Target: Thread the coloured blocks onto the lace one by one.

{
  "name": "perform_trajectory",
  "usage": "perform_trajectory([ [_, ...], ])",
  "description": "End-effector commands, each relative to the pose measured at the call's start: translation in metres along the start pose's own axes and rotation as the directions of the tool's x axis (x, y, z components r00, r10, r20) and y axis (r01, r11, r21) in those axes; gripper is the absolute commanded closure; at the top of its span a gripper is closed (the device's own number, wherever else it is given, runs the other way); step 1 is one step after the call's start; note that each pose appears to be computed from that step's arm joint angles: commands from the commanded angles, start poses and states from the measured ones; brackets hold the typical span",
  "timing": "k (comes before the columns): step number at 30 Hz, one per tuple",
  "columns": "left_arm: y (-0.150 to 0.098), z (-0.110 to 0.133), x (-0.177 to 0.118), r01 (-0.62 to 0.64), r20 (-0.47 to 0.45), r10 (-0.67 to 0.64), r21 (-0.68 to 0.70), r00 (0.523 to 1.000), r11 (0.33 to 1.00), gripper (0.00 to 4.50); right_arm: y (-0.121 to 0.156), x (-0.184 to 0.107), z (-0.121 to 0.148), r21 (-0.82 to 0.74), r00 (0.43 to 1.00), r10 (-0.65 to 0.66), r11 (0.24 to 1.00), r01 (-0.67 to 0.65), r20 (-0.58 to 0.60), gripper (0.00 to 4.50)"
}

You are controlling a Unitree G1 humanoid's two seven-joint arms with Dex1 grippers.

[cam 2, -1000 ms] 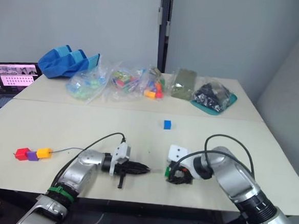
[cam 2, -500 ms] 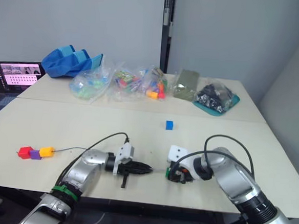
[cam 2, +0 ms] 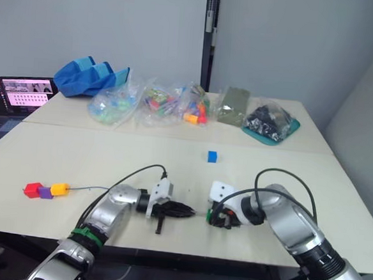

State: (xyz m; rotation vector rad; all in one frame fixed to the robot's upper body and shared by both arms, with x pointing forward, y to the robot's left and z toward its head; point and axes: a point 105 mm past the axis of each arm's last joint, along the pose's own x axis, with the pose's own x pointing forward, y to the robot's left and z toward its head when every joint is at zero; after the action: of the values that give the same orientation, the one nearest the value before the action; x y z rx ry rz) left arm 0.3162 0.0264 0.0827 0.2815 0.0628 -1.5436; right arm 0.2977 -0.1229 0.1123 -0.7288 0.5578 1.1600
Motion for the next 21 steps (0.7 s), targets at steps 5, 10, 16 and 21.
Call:
perform_trajectory([
  [5, -0.004, 0.000, 0.024, 0.056, -0.023, -0.057, -0.042, 0.998, 0.998, 4.50, -0.002, -0.001, 0.008, -0.025, 1.000, -0.008, 1.000, 0.009, 0.024, 3.23],
  [10, 0.001, 0.002, 0.023, 0.040, -0.040, -0.041, -0.039, 0.998, 0.998, 3.51, -0.001, -0.001, 0.009, -0.020, 1.000, -0.007, 1.000, 0.007, 0.029, 3.23],
  [16, 0.010, 0.001, 0.001, -0.001, -0.112, 0.003, 0.025, 0.994, 1.000, 1.56, -0.001, 0.000, 0.009, -0.018, 1.000, -0.009, 1.000, 0.009, 0.029, 3.23],
  [21, 0.011, -0.008, -0.014, -0.001, -0.187, 0.012, 0.061, 0.982, 0.998, 1.22, -0.001, 0.002, 0.010, -0.020, 0.999, -0.007, 1.000, 0.008, 0.032, 3.23],
])
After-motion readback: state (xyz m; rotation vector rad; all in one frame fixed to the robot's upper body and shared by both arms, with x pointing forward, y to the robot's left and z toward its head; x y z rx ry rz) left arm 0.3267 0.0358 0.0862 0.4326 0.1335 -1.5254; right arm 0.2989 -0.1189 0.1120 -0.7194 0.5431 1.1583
